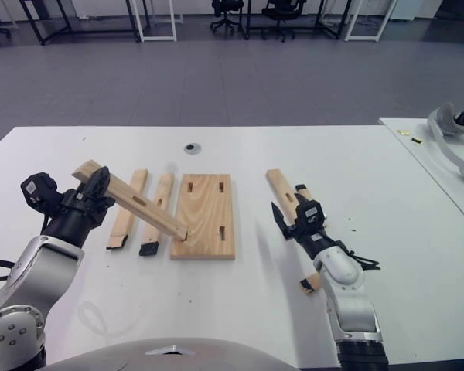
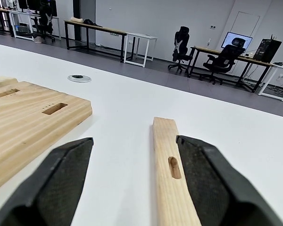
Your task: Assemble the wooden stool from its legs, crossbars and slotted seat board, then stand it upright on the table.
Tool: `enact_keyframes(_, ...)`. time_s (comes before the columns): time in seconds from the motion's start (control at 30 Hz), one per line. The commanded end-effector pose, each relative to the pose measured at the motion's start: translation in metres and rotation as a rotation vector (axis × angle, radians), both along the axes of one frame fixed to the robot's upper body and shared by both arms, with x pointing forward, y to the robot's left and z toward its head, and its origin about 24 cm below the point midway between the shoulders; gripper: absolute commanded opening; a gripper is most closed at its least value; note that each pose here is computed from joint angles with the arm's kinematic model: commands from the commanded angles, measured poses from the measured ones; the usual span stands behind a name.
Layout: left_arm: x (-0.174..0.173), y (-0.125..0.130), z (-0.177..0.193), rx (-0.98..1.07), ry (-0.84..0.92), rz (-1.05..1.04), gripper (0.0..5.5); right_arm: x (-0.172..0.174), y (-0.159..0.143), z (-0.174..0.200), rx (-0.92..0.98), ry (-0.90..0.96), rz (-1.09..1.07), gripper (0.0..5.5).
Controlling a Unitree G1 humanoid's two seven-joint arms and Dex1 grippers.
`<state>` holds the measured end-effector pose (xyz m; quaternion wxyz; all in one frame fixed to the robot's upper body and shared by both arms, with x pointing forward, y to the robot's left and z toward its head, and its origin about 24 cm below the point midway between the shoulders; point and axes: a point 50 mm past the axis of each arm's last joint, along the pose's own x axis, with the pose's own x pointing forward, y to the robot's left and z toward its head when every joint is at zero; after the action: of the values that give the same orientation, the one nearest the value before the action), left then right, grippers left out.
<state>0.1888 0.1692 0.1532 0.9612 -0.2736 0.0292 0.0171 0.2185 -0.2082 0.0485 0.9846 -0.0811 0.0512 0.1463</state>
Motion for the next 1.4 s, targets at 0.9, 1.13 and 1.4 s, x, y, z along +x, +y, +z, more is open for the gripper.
enact_keyframes(0.9, -0.023, -0.081, -0.04, 0.564, 0.19, -0.244, 1.01, 0.034, 0.011, 0.03, -0.108, -0.055, 0.032, 3.3)
enact_keyframes(1.13, -0.017, -0.079, -0.04, 0.622, 0.174, -0.267, 1.01, 0.032, 0.015, 0.026, -0.099, -0.051, 0.02, 3.3)
enact_keyframes(1.4, 0.011, -0.061, 0.01, 0.603, -0.093, -0.136, 2.09, 0.034, 0.02, 0.022, -0.069, -0.086, -0.032, 3.3)
